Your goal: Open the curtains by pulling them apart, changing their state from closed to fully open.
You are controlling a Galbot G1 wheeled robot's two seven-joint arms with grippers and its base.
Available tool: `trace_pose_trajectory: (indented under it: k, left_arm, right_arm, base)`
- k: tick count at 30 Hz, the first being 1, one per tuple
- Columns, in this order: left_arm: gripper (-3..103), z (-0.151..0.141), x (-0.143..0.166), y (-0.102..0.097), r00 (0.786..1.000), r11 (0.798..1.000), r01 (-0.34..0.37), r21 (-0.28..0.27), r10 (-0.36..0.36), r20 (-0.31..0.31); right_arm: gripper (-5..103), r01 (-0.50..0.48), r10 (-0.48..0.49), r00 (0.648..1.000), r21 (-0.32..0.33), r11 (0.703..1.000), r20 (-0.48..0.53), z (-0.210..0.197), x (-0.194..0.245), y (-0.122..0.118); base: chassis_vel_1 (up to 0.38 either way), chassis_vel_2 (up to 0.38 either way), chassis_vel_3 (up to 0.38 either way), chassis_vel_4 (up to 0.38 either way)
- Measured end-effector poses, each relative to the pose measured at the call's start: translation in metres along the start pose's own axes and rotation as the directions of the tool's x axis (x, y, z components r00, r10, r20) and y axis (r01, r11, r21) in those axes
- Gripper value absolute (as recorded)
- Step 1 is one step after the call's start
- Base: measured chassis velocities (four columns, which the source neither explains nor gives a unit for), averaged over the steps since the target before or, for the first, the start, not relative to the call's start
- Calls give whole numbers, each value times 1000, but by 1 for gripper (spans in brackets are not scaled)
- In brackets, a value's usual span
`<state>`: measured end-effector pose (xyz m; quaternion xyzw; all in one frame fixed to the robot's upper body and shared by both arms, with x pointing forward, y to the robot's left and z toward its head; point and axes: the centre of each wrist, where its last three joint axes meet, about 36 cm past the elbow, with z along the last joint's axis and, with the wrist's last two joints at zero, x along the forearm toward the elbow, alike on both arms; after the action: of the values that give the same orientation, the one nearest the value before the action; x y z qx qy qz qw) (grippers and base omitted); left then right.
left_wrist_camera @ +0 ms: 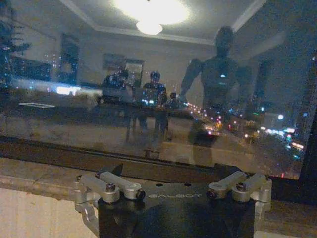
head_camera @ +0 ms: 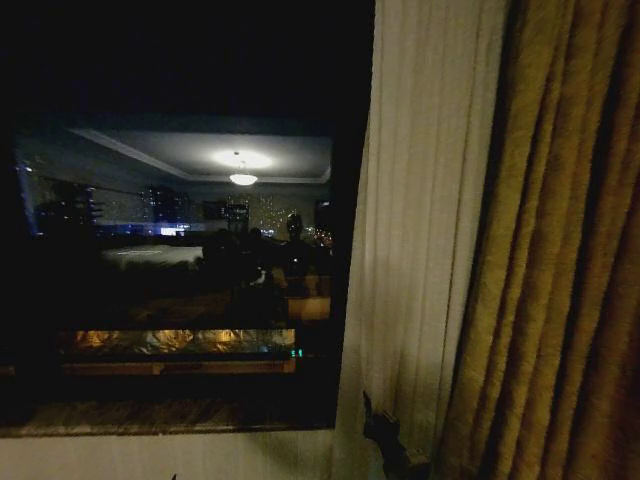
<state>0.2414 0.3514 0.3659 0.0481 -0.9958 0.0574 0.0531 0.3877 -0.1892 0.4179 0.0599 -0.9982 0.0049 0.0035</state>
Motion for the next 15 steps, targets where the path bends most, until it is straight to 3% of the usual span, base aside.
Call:
trace_pose_trajectory:
  k: [7,15]
  left_arm:
    - [100,1,1,2,1000,1000,4,-1,-4,2]
    - [100,2,2,2,1000,1000,5,-1,-5,3]
  right_arm:
    - [0,-5,5,1000,3,1000,0,0,-1,0]
    - [0,-6,6,1000,17,1000,3,0,-1,1]
  base:
    - [-112,75,116,-83]
    - [-134,-60,137,67]
